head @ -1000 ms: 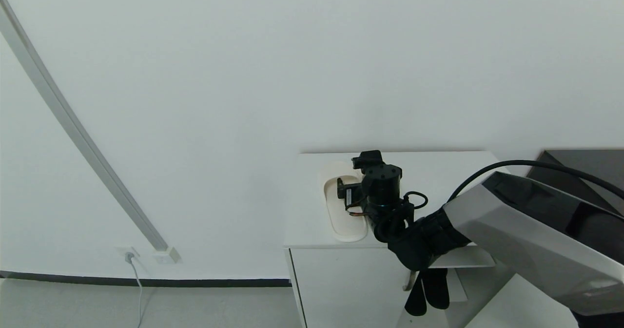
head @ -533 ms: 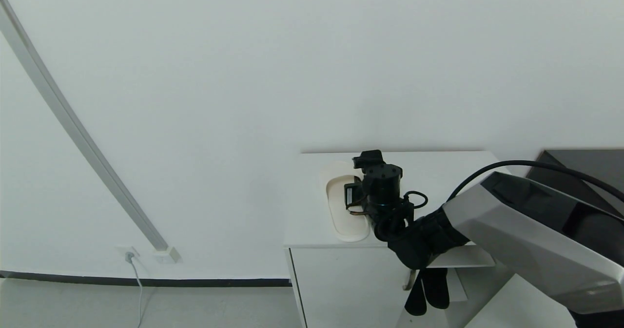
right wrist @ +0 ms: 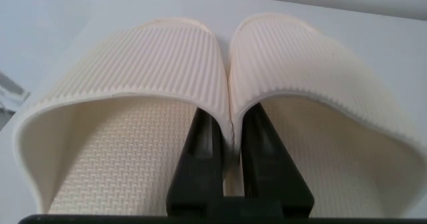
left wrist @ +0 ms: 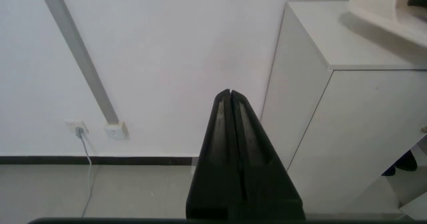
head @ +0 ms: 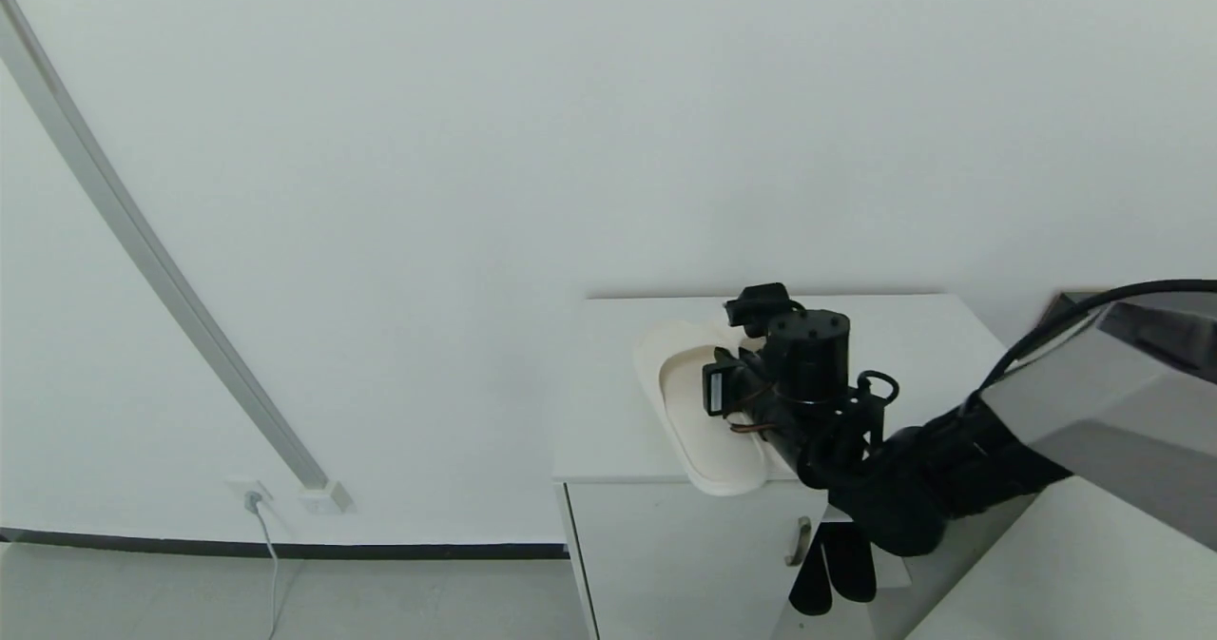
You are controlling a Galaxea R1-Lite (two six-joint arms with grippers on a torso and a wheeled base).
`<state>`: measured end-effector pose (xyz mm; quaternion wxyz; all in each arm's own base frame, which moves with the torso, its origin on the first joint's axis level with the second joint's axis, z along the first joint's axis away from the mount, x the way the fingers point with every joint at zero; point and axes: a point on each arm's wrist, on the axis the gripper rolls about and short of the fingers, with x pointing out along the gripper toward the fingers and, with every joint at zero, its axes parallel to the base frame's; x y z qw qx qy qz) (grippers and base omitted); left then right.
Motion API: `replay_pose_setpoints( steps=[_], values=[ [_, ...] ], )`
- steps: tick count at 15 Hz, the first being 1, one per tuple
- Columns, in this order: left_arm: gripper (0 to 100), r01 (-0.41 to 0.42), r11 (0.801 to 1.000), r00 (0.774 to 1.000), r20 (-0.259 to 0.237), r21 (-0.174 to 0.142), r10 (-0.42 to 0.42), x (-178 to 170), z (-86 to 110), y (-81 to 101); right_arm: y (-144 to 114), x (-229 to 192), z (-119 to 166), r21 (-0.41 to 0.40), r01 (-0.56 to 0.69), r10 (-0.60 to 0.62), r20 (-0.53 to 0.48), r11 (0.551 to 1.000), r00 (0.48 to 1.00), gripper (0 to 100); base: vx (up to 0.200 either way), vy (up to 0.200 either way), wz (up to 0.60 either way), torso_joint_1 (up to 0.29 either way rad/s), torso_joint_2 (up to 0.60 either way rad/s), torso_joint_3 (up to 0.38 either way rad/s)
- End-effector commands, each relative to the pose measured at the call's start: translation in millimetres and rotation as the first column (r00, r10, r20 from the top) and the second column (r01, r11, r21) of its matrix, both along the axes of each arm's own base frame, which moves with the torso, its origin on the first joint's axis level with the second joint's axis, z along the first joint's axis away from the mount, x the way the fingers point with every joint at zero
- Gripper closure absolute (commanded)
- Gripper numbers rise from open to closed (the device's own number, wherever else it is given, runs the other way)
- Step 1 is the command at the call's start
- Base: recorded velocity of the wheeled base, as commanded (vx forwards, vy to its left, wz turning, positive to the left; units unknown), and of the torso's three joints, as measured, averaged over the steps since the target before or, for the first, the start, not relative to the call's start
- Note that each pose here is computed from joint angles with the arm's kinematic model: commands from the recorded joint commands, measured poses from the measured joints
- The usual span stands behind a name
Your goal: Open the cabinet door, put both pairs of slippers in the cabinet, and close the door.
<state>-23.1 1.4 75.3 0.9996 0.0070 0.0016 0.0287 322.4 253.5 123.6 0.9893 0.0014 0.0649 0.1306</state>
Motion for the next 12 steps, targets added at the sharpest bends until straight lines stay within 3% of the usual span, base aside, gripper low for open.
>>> replay_pose_setpoints(
  steps=[1,5,12],
  values=[
    [100,0.001,1.000,1.000,-0.002,0.000,-0.001,0,-0.1,0.0,-25,-49,33,0.020,-0.060,0.060,0.015,0.998,0.998,100,0.000,0.000,0.00,0.000,0.00,0.000],
    [100,-0.001,1.000,1.000,-0.002,0.000,0.001,0,-0.1,0.0,-47,-87,14,-0.011,-0.094,0.093,-0.058,0.996,0.994,100,0.000,0.000,0.00,0.000,0.00,0.000],
    [100,0.001,1.000,1.000,-0.002,0.000,-0.001,0,-0.1,0.0,-44,-89,10,-0.010,-0.105,0.104,-0.056,0.994,0.993,100,0.000,0.000,0.00,0.000,0.00,0.000]
  ],
)
